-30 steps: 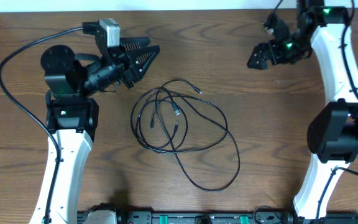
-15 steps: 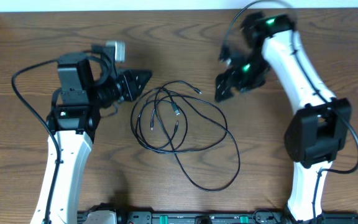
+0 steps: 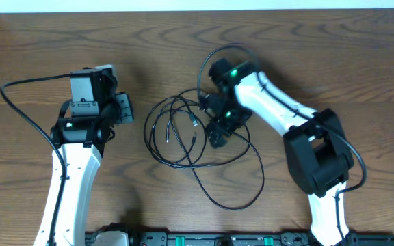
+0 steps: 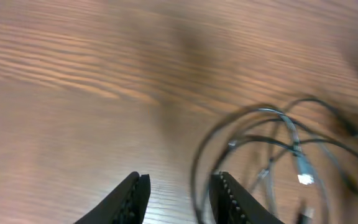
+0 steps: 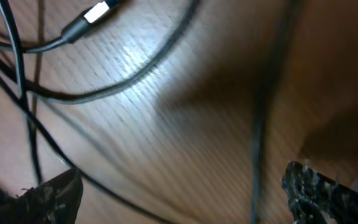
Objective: Untangle cables
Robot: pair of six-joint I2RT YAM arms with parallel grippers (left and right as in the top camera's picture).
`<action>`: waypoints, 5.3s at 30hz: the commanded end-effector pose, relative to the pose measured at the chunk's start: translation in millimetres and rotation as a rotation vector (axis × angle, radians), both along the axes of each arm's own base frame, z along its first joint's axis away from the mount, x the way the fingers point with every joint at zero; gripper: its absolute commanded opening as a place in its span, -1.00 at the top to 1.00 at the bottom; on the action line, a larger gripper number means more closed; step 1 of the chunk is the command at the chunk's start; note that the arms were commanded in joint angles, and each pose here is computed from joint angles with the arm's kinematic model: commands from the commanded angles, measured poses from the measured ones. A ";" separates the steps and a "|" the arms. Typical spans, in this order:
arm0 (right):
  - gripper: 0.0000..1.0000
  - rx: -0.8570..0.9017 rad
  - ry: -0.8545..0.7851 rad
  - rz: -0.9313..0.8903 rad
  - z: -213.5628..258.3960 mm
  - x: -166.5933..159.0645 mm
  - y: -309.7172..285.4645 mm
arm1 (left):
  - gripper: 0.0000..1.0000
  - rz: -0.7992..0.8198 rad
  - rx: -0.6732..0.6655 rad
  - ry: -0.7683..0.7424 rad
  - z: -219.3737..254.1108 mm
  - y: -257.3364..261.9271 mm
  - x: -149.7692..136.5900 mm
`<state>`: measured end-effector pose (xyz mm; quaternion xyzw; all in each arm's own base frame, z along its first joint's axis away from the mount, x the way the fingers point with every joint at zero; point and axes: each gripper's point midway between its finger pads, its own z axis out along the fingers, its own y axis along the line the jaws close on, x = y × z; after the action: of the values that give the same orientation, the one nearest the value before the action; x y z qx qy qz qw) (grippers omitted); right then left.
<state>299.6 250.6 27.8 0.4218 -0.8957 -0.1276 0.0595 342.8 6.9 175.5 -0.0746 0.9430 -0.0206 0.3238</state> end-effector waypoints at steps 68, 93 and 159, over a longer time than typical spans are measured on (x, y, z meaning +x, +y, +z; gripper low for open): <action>0.98 -0.001 -0.640 -0.286 175.5 68.2 2.9 | 0.02 0.046 0.078 -0.013 6.4 15.5 0.0; 0.98 0.256 -1.269 -0.738 444.5 79.7 -165.8 | -0.12 -0.242 -0.240 -0.026 13.5 -57.0 -4.2; 0.98 0.887 -1.612 -0.578 615.2 21.6 -136.6 | -0.56 -1.583 0.054 0.046 -106.5 -349.1 -140.3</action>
<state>328.1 116.7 637.4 0.1341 -0.6122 -0.1307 -0.7682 188.5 -342.2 82.7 0.6348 0.7038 -0.2576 0.1880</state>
